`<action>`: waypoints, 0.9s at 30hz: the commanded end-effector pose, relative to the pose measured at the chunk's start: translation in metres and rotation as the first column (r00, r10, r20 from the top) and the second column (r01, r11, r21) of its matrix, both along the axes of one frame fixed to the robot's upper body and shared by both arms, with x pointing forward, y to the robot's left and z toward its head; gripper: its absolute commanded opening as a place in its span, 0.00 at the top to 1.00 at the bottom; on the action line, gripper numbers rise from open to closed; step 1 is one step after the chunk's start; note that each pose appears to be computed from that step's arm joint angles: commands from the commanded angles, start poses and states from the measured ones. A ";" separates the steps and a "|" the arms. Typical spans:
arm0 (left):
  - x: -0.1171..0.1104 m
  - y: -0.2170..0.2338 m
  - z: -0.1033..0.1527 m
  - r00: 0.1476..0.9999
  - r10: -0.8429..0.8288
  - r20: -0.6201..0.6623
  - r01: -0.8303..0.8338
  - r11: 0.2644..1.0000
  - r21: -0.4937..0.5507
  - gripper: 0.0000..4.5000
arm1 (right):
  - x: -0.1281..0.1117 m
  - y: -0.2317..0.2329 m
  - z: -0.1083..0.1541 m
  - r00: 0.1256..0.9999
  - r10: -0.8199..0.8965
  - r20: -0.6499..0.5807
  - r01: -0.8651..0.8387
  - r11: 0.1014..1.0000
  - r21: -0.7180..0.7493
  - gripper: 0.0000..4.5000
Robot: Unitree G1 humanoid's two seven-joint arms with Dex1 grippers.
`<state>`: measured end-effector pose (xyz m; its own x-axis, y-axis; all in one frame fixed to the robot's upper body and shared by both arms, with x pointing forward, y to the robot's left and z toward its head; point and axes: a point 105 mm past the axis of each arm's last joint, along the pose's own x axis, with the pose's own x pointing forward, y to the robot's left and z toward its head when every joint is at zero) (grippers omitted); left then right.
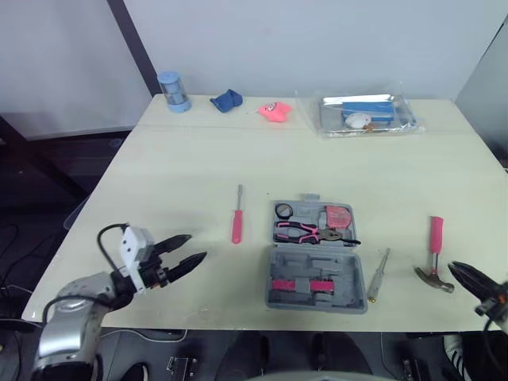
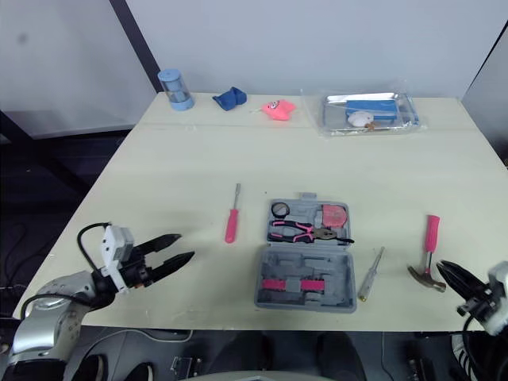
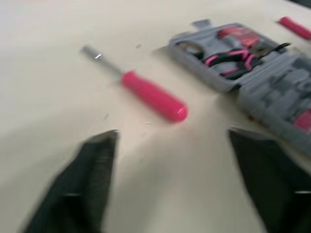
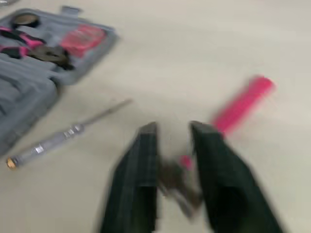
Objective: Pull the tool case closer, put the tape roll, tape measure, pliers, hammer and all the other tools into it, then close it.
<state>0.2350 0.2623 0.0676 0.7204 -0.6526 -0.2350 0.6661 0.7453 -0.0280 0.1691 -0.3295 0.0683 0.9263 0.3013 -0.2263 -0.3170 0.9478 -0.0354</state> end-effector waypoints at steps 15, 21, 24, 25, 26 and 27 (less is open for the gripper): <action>-0.036 0.019 -0.001 0.990 0.140 -0.013 -0.140 0.990 -0.009 0.00 | -0.012 -0.017 0.020 0.992 -0.123 0.031 0.125 0.991 -0.051 0.02; -0.033 0.010 0.007 0.992 0.128 0.020 -0.127 0.992 -0.021 0.00 | -0.006 -0.008 0.031 0.996 -0.086 0.036 0.088 0.995 -0.056 0.02; -0.029 0.003 0.016 0.995 0.088 0.045 -0.087 0.996 -0.015 0.00 | 0.000 0.001 0.039 0.997 -0.049 0.052 0.052 0.997 -0.048 0.02; -0.028 0.000 0.019 0.996 0.066 0.053 -0.066 0.998 -0.010 0.00 | 0.002 0.005 0.041 0.998 -0.031 0.053 0.034 0.998 -0.045 0.02; -0.027 -0.004 0.022 0.997 0.042 0.061 -0.042 0.999 -0.003 0.00 | 0.004 0.009 0.042 0.999 -0.012 0.052 0.014 0.999 -0.046 0.02; -0.025 -0.007 0.025 0.997 0.015 0.072 -0.016 1.000 0.003 0.00 | 0.006 0.013 0.043 0.999 0.008 0.050 -0.005 0.999 -0.050 0.02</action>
<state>0.2090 0.2624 0.0812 0.7689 -0.6044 -0.2088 0.6166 0.7873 -0.0082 0.1714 -0.3228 0.1005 0.9391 0.2660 -0.2176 -0.2885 0.9542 -0.0786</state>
